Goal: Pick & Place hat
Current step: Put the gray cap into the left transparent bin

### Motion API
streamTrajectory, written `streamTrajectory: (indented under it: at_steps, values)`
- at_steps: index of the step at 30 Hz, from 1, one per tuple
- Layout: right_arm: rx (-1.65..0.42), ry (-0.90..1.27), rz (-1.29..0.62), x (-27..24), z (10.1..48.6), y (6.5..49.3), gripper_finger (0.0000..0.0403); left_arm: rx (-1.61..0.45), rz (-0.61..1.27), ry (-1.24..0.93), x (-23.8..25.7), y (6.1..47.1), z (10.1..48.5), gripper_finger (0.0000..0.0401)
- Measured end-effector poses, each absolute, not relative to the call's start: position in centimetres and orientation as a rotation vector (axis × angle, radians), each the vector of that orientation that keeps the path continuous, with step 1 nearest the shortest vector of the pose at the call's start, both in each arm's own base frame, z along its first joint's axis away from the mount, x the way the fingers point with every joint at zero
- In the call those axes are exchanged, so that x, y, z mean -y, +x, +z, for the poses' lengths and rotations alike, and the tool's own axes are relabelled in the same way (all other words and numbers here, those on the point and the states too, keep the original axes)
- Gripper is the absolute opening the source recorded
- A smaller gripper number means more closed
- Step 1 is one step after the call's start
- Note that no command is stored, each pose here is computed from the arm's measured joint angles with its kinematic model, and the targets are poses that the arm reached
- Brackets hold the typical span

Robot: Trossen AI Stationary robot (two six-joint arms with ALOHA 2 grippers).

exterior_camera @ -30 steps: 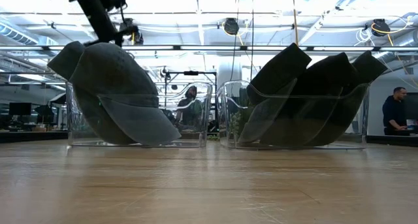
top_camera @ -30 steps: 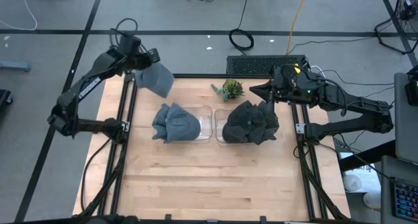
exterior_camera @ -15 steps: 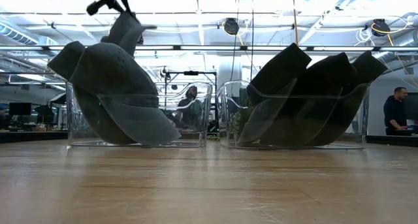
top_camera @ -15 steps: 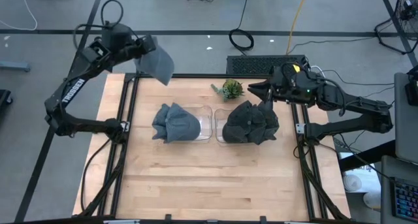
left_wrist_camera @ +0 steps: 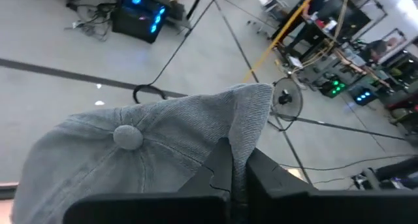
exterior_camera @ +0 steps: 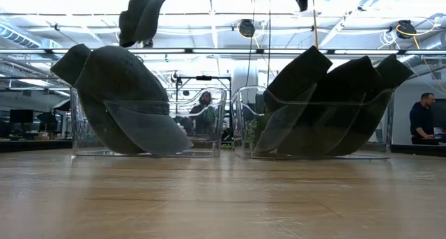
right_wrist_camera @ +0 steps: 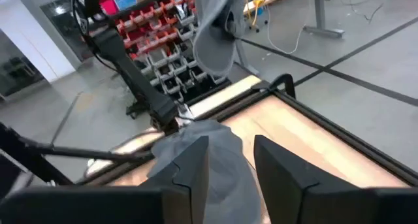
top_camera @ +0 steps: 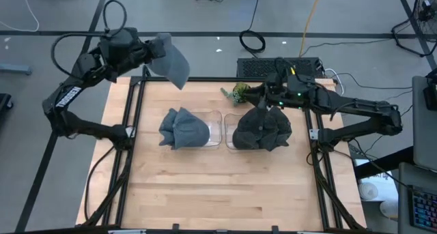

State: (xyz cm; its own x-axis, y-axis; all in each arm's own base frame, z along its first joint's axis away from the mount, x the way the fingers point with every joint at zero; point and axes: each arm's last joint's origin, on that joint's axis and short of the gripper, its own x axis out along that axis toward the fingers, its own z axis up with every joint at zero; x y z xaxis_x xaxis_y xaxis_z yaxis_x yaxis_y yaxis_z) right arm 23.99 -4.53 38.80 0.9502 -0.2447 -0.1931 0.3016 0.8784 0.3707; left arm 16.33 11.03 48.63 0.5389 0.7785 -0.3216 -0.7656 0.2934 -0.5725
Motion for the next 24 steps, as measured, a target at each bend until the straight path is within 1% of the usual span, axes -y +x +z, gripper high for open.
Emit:
streamTrajectory:
  at_steps: [5, 13, 19, 24]
  values:
    - [-0.094, 0.439, -0.28, 4.7, 38.8, 25.1, 0.0123, 0.002, 0.985, -0.71, -10.1, 18.6, 49.5, 0.0006]
    - [0.02, 0.486, -0.257, 4.7, 39.8, 25.2, 0.0147, -0.036, 0.908, -0.63, -8.8, 23.6, 50.8, 0.0006]
    - [0.051, 0.514, -0.251, 4.7, 40.1, 25.2, 0.0188, -0.053, 0.852, -0.566, -7.4, 27.3, 51.6, 0.0006]
    - [0.08, 0.538, -0.244, 4.7, 40.3, 25.1, 0.0225, -0.085, 0.822, -0.519, -6.2, 30.2, 51.3, 0.0006]
